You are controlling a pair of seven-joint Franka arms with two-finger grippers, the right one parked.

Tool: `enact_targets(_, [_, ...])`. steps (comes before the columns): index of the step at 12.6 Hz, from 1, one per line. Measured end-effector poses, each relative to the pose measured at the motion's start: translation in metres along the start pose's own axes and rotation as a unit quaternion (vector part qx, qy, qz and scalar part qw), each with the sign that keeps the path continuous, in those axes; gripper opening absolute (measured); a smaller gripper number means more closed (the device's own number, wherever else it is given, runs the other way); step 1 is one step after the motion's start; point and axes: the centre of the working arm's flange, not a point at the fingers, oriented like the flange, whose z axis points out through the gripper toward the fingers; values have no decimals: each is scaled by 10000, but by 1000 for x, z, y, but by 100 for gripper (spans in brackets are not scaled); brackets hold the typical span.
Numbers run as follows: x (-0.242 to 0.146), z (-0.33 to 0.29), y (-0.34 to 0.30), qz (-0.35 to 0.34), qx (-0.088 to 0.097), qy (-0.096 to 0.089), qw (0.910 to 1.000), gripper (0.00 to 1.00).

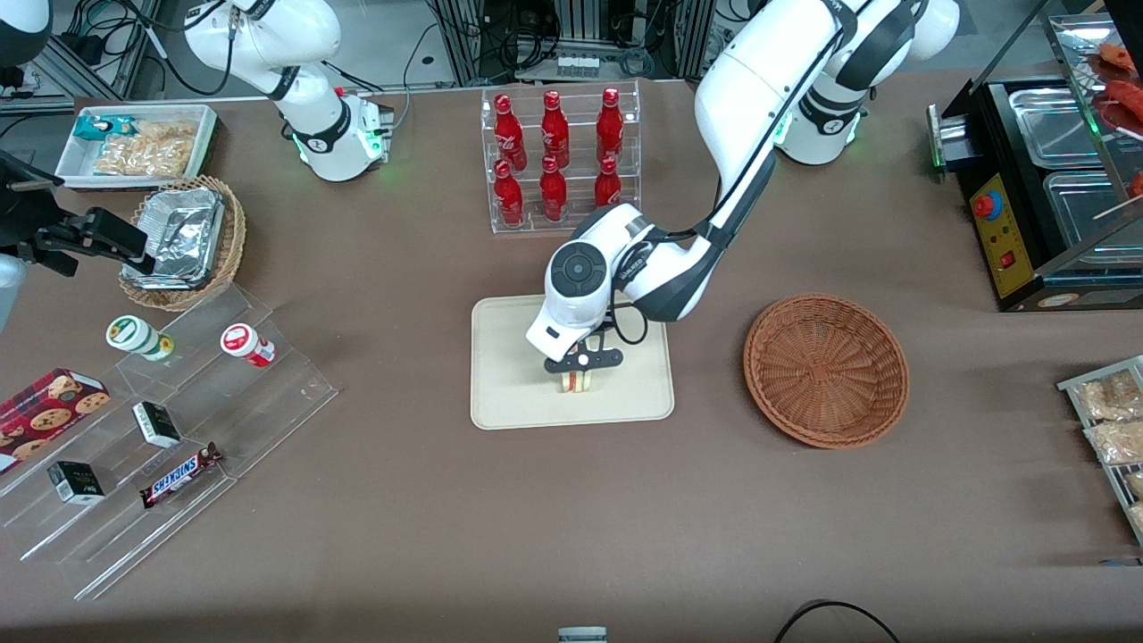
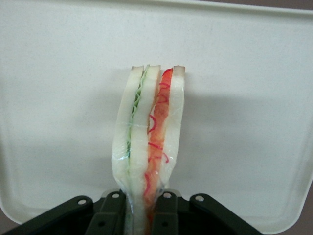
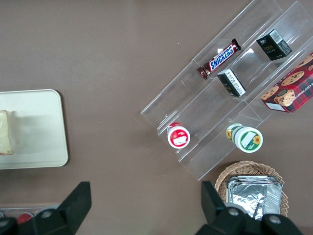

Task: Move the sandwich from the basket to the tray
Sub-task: 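Lower the sandwich onto the tray and open the left gripper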

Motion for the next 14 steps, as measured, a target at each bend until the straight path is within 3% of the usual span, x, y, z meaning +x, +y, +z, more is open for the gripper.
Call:
enact_targets(3, [2,12,3,-69,-110,66,9999,20])
enact_targets(10, [7,-22,8,-122,-256,217,9994,95])
enact_targets(11, [7,-37,6,-135,-206,213,9995,100])
enact_targets(14, [9,-102,-11,-232,-88,307,9992,100])
